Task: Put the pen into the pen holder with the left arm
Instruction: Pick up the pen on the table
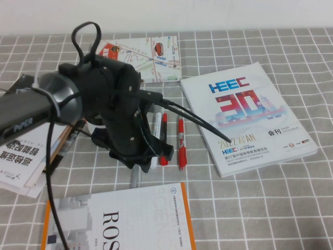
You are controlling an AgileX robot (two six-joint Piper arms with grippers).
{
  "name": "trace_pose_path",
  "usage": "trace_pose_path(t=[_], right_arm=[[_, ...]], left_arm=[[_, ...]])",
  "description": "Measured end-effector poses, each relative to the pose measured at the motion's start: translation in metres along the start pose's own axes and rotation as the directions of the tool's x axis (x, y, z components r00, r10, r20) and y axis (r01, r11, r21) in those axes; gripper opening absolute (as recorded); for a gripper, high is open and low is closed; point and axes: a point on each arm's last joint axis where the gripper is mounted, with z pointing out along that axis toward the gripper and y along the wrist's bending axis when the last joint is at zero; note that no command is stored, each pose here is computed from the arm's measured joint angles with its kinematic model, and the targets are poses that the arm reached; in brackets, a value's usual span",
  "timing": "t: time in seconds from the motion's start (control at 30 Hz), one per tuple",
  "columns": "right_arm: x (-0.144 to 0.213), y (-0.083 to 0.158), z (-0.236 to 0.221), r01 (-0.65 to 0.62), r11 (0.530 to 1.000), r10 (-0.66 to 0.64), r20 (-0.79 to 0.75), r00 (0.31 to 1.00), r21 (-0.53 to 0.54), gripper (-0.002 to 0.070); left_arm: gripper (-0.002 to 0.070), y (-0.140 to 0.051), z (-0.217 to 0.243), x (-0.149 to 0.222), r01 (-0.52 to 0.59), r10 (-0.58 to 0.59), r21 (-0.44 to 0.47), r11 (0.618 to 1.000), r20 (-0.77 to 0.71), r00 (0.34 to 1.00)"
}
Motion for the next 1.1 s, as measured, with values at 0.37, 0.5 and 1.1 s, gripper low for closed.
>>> trace_pose_path(t=[0.37,0.5,1.1], right_arm=[[0.0,0.0,0.0,0.0,1.0,0.0,0.0,1.0,0.0,-0.0015],[0.0,0.0,0.0,0.0,1.0,0.0,0.0,1.0,0.0,-0.0015],[0.0,0.0,0.0,0.0,1.0,0.0,0.0,1.0,0.0,-0.0015]], left_arm=[[0.0243,0.007,0.026,-0.006,0.103,-0.105,-0.083,0.991,-0.011,0.994],[0.0243,0.007,0.03,-0.008,0.107,-0.108,-0.085,0.991,-0.006,0.994],[0.0235,0.007,0.047,-0.011,0.108,-0.11,-0.089,0.99,-0.021,0.994]])
